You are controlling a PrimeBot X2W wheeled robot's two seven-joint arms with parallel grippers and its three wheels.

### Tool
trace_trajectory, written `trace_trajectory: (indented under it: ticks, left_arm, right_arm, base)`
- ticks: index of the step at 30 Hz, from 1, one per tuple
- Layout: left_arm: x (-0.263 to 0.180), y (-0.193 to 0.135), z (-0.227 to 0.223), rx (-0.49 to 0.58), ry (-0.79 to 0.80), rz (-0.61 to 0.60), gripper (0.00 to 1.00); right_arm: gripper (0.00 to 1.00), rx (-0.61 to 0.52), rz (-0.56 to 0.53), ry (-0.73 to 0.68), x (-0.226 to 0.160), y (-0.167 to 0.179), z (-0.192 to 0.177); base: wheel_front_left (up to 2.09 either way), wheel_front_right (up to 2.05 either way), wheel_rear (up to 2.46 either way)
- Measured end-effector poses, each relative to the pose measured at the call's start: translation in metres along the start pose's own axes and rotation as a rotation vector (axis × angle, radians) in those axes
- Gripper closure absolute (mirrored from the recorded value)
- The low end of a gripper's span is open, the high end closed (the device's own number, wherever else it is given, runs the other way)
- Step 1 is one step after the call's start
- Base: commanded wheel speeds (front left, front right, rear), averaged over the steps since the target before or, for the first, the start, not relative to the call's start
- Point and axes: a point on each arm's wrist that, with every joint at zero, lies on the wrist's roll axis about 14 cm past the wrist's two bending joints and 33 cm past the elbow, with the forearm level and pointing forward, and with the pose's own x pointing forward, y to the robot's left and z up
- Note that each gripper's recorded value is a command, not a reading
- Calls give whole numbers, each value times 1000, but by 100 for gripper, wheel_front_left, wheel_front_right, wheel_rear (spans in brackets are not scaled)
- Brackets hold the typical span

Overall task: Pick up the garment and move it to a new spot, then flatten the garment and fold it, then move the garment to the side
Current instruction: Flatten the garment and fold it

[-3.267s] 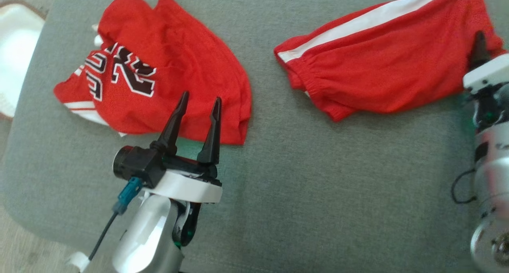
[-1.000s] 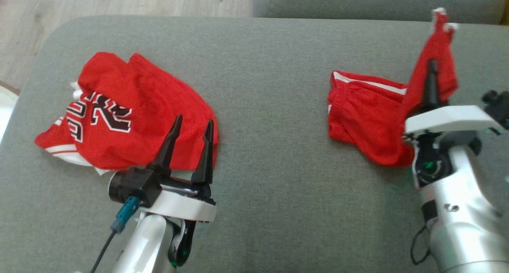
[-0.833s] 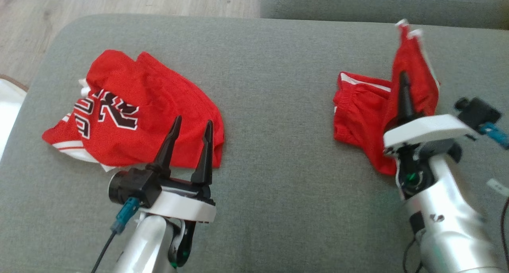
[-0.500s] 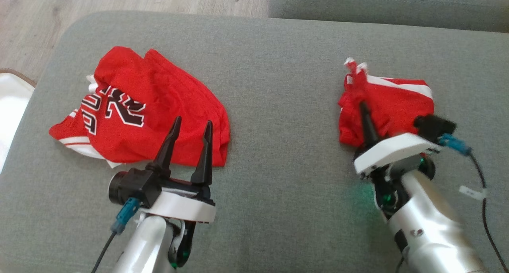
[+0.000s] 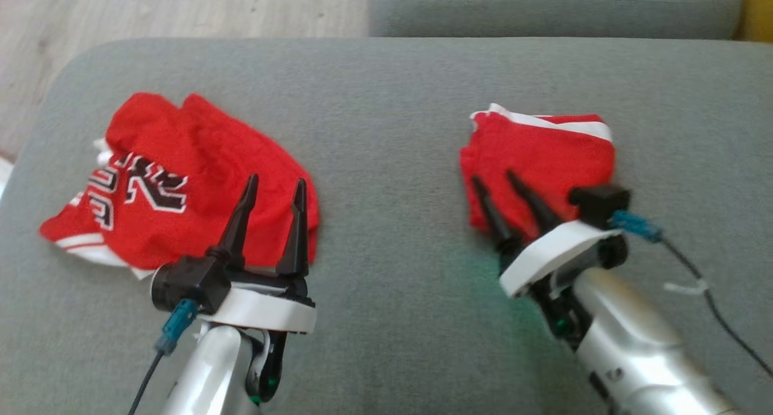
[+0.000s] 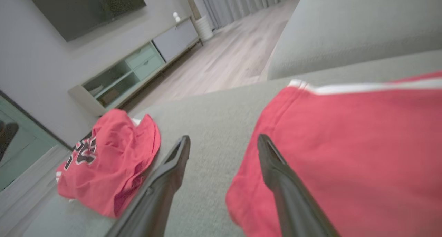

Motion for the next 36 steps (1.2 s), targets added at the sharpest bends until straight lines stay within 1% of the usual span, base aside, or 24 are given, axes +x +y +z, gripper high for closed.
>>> trace_trajectory:
  ticks: [3, 5, 8, 10, 11, 13, 16, 19, 23, 30, 32, 36]
  left_arm:
    - [5, -9, 4, -3, -14, -28, 0]
    - [9, -13, 9, -7, -31, -41, 0]
    - [15, -22, 13, -13, -48, -69, 0]
    - [18, -28, 13, -9, -50, -90, 0]
    - [19, -31, 14, -11, -53, -98, 0]
    - [22, -36, 13, -15, -53, -112, 0]
    - [25, -41, 11, -20, -48, -130, 0]
    - [27, -46, 8, -26, -41, -147, 0]
    - [27, -47, 1, -28, -24, -151, 0]
    - [23, -44, -6, -27, -3, -147, 0]
    - [22, -42, -8, -28, 1, -142, 0]
    - [22, -35, -15, -29, 21, -127, 0]
  right_arm:
    - [0, -18, -50, -91, -9, -22, 30]
    - [0, -78, -102, -164, -19, -44, 58]
    - [0, -177, -215, -312, -42, -81, 112]
    - [0, -232, -288, -376, -62, -99, 131]
    - [0, -244, -323, -393, -71, -105, 133]
    - [0, -276, -383, -387, -89, -114, 122]
    - [0, -248, -469, -370, -111, -121, 97]
    - [0, -241, -529, -368, -128, -127, 86]
    - [0, -254, -548, -371, -134, -128, 85]
    - [0, -246, -527, -386, -128, -122, 89]
    - [100, -248, -517, -380, -123, -121, 87]
    - [100, -268, -490, -342, -108, -119, 79]
  base:
    - [0, 0, 0]
    - [0, 0, 0]
    - [0, 0, 0]
    - [0, 0, 0]
    - [0, 0, 0]
    - [0, 0, 0]
    - [0, 0, 0]
    - [0, 0, 0]
    - [0, 0, 0]
    - [0, 0, 0]
    - [0, 0, 0]
    - [0, 0, 0]
